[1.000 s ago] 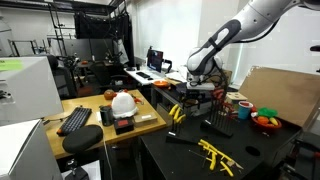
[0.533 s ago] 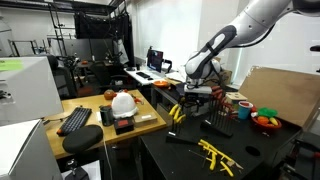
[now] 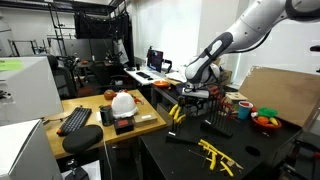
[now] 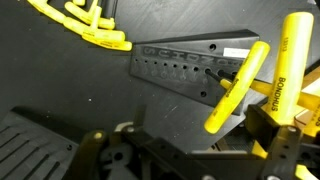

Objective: Pick up the yellow object tool and put it on the table

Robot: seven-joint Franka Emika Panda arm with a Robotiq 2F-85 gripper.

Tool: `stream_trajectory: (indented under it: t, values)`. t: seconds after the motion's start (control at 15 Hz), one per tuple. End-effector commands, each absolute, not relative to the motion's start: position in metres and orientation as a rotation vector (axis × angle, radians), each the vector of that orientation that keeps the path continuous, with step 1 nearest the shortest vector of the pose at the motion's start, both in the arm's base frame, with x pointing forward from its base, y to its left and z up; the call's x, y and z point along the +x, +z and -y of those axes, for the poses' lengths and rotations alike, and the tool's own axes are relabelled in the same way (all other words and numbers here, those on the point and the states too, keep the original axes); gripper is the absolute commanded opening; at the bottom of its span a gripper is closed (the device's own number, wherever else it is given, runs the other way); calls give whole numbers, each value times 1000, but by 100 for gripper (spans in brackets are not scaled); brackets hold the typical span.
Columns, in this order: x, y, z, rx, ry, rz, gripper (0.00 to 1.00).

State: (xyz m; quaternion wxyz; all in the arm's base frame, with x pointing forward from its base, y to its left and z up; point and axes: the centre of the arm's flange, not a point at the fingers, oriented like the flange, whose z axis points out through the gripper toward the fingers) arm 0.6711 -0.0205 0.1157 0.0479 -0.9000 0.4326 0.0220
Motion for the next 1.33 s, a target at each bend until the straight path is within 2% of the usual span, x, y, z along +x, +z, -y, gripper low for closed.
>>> stream_trajectory:
  t: [0.0,1.27]
  values:
    - [678,113,20,-2674,29,-1435,100]
    - [676,89,23,-2536,44,-1703,100]
